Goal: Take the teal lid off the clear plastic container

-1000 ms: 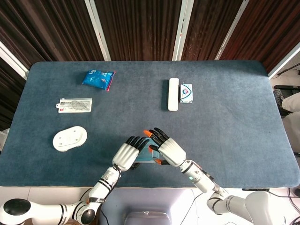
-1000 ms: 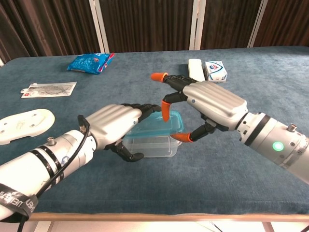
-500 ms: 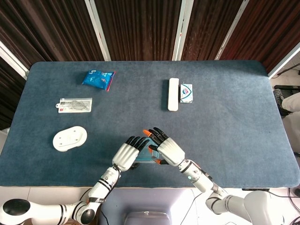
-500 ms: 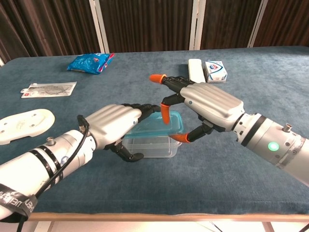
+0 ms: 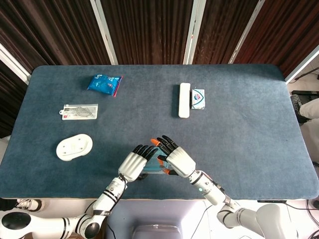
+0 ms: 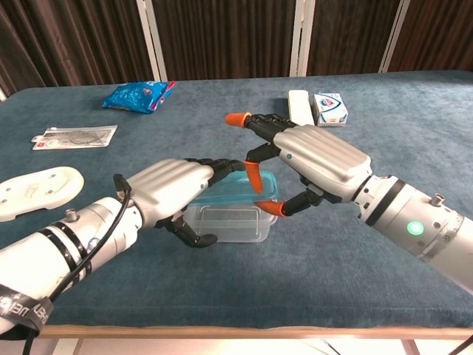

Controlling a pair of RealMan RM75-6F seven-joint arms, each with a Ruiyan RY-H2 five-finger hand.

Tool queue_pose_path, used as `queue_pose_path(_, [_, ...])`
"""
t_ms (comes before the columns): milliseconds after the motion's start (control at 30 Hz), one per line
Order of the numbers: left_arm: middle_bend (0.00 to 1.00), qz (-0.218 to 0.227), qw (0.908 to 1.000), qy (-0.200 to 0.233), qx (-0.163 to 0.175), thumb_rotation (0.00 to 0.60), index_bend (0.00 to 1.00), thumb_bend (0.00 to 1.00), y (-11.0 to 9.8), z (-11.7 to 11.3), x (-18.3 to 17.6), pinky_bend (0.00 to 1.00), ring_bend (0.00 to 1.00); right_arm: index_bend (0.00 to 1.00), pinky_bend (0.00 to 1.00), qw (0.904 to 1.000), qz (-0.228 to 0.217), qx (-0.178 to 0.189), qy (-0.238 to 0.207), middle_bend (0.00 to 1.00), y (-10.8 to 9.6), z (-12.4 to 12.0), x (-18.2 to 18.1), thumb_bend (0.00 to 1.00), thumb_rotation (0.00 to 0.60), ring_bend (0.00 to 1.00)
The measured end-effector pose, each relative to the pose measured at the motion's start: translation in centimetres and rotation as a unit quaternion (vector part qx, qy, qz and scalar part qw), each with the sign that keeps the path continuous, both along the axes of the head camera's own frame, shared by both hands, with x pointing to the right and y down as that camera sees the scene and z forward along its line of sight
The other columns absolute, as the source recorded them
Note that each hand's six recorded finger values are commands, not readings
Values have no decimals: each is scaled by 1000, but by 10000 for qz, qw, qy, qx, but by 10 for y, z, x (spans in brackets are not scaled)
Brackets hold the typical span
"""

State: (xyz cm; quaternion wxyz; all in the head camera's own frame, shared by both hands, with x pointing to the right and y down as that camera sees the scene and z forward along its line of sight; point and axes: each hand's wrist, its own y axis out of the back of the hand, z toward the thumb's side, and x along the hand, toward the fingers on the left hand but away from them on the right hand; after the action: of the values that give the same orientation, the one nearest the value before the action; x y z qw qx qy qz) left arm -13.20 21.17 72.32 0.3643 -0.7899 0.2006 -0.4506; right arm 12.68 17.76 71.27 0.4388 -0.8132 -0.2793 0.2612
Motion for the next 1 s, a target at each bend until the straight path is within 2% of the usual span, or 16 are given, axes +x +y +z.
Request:
queue_pose_path(33, [67, -8, 10000, 28, 21, 600, 0, 278, -1, -1, -1, 165, 20, 798, 0, 10000, -2, 9, -5, 151, 0, 0, 0, 673, 600, 0])
queue_pose_path(100, [2, -38, 9999, 89, 46, 600, 0, 278, -2, -2, -1, 117, 0, 799, 0, 10000, 1, 24, -12, 151, 0, -1, 2, 673, 600, 0])
queue_pose_path(300, [0, -152, 9991, 351, 165, 600, 0, 278, -7, -8, -4, 69, 0, 807, 0, 10000, 11, 26, -7, 151, -1, -1, 2, 675, 600, 0])
queue_pose_path(533, [0, -200, 9994, 288, 70, 600, 0, 278, -8, -7, -13, 54, 0, 807, 0, 10000, 31, 49, -25, 152, -3, -3, 1, 677, 600, 0])
queue_pose_path(1000, [0, -639, 9973, 238, 277, 600, 0, 294, -28, -24, -53, 41, 0, 807, 0, 9998, 43, 200, -75, 151, -13, -14, 5, 725, 600, 0])
